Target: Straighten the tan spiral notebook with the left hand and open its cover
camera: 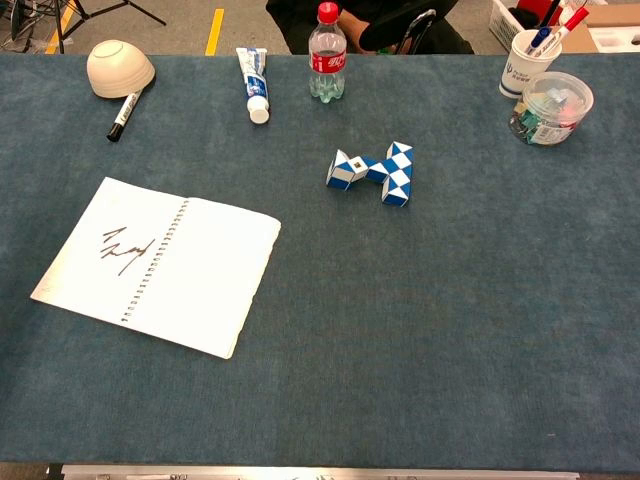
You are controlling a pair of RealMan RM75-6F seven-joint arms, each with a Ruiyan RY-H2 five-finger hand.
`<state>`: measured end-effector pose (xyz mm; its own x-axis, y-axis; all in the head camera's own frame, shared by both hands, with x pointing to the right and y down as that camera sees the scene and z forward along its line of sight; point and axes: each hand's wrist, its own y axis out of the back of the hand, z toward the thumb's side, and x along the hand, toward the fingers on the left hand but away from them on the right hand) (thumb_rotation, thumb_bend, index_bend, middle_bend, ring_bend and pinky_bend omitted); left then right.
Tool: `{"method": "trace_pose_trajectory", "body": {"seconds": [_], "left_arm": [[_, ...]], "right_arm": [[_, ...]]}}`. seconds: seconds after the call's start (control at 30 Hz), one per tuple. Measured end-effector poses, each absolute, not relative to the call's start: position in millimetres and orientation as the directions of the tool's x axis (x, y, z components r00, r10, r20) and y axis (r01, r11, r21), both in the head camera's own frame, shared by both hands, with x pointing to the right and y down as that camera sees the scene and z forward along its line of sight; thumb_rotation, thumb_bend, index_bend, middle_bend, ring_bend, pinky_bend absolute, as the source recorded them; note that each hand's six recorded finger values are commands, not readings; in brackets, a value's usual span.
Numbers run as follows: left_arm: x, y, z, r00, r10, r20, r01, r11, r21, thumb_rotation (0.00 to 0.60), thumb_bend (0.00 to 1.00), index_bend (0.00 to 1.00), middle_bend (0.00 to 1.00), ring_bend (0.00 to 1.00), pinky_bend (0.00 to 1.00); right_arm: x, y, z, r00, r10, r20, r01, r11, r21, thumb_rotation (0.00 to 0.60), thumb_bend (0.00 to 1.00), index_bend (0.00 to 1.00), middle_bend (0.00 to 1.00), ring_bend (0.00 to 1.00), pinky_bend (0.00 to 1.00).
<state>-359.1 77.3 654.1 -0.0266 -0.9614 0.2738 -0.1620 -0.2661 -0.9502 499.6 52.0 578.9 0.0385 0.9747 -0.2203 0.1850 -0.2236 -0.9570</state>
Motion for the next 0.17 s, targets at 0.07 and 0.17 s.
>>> {"method": "trace_pose_trajectory", "body": {"seconds": [0.07,0.17], "left_arm": [[-369,83,649,-0.06,-0.964,0.258,-0.171,-0.245,-0.954,0.6,0.46,0.06,0.05,0.03,0.15],[-378,92,643,-0.086,-0.966,0.242,-0.173,-0.225,-0.959,0.6,0.46,0.06,0.05,0.03,0.15]], "right_arm": [[498,52,579,0.041,0.974,-0.221,0.183,-0.225,-0.957,0.6,0.4,0.34,0.3,0.21,0.31],[496,51,581,0.044,0.973,-0.225,0.18,-0.229,-0.957,0.6,0.4,0.34,0.3,0.21,0.31]]}}
